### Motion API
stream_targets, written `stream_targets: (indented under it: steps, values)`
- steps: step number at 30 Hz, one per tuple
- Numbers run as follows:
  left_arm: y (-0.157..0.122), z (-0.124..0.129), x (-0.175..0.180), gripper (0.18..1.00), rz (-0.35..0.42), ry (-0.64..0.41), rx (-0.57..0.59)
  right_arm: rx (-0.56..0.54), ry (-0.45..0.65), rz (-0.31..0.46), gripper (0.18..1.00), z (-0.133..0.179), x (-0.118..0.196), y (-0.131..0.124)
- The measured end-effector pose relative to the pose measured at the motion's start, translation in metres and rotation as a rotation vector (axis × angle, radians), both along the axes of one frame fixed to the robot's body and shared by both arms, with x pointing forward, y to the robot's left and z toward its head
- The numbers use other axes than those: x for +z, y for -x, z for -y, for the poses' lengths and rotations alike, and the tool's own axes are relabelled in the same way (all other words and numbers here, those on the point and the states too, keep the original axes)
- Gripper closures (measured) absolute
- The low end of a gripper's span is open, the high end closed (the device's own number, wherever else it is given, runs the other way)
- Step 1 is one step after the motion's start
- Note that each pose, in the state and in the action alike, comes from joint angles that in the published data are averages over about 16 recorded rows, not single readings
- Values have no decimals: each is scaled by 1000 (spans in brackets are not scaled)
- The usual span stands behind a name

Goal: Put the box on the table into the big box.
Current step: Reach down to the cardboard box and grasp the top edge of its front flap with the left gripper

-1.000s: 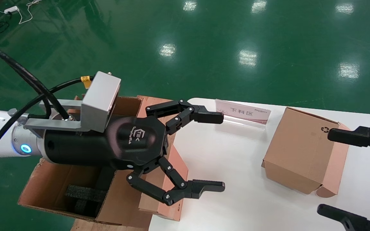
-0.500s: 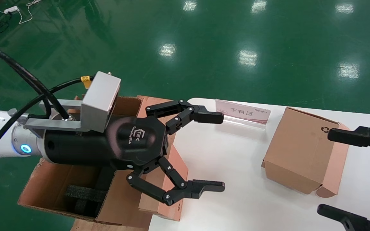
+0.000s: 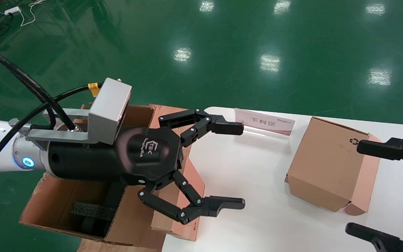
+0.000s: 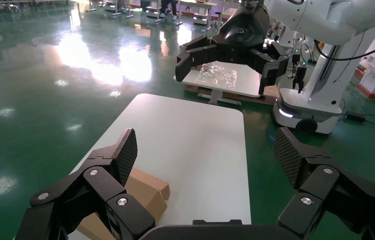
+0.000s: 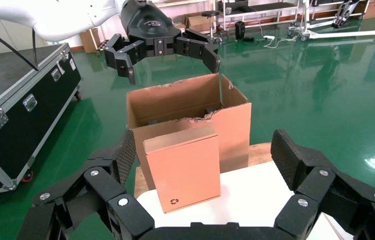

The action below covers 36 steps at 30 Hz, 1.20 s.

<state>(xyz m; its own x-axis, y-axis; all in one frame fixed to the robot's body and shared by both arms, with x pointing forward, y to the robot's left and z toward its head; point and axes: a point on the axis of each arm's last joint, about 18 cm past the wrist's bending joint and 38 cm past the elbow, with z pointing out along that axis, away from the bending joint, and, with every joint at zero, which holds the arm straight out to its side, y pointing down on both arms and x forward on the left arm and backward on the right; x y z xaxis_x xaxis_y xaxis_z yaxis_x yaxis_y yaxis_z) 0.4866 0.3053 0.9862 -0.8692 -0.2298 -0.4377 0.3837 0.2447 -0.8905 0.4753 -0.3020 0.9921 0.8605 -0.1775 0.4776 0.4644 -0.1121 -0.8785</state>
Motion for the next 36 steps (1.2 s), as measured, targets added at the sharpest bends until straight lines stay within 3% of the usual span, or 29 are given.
stream_targets:
  steps: [5,20,36]
  values:
    - [-14,-8,-5,189,-86,-109,143,0,0,0,183,0,0,0]
    - [-58,-40,2,189,-348,-394,716,0,0,0,183,0,0,0]
    - [-79,-52,45,189,-483,-445,1348,0,0,0,183,0,0,0]
